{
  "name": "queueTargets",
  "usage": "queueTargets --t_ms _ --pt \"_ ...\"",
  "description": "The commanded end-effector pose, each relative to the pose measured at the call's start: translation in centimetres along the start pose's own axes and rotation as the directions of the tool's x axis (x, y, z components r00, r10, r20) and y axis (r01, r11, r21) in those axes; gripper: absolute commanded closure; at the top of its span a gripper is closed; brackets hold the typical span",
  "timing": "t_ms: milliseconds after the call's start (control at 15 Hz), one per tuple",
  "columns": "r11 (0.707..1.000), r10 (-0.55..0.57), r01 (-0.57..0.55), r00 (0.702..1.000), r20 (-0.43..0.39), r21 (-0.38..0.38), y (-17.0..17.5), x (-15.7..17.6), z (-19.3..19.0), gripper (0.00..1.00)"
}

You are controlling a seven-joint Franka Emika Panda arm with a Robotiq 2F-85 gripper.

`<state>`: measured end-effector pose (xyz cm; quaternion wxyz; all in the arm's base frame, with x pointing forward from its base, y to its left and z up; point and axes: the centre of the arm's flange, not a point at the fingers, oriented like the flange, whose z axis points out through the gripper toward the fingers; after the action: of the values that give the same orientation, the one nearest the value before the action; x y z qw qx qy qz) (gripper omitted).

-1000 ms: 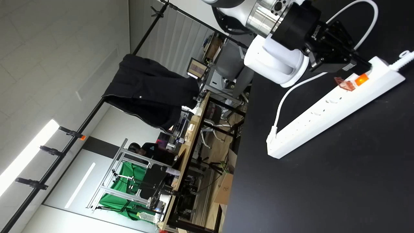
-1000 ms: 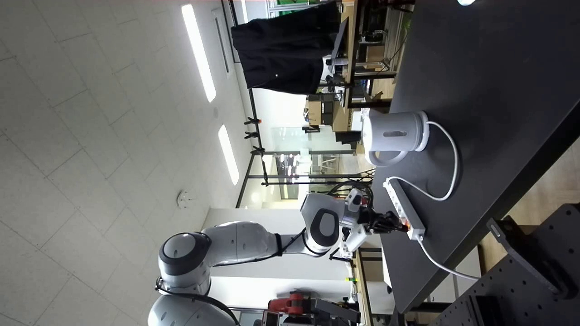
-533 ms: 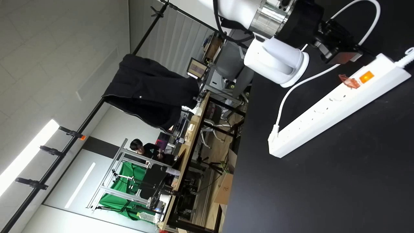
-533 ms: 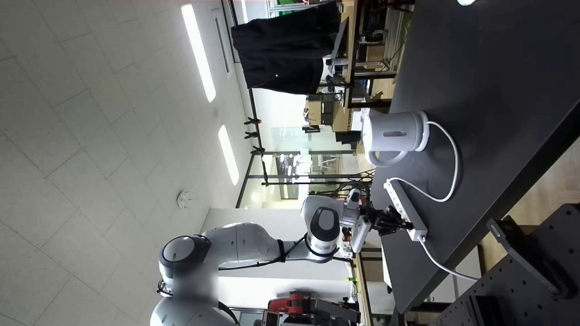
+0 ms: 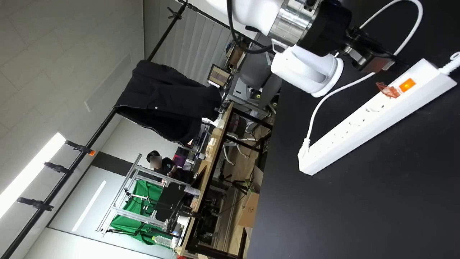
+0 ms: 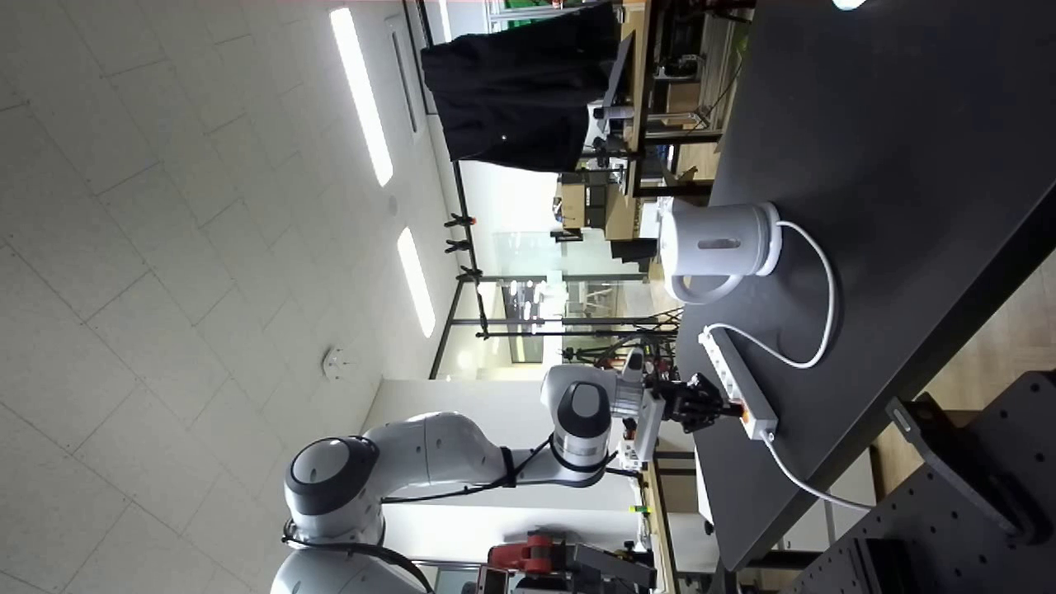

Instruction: Turn off the main adapter switch

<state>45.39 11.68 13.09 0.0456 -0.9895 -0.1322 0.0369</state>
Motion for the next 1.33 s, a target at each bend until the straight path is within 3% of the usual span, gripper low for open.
queueTargets --t_ms 0,867,1000,1067,1267 --pt "0.999 0.034 -0.034 0.999 -0.018 -0.003 -0.6 0.0 -1.5 1.00" --pt "1.000 0.015 -0.014 1.000 -0.020 0.013 -1.4 0.3 -0.4 1.00" --pt "0.996 0.081 -0.081 0.997 0.018 0.025 -1.3 0.3 -0.6 1.00" --pt "1.000 0.016 -0.016 1.000 -0.002 0.016 -1.3 0.1 -0.2 0.99" --pt "0.999 0.042 -0.042 0.999 0.011 0.022 -1.2 0.0 -0.1 0.99"
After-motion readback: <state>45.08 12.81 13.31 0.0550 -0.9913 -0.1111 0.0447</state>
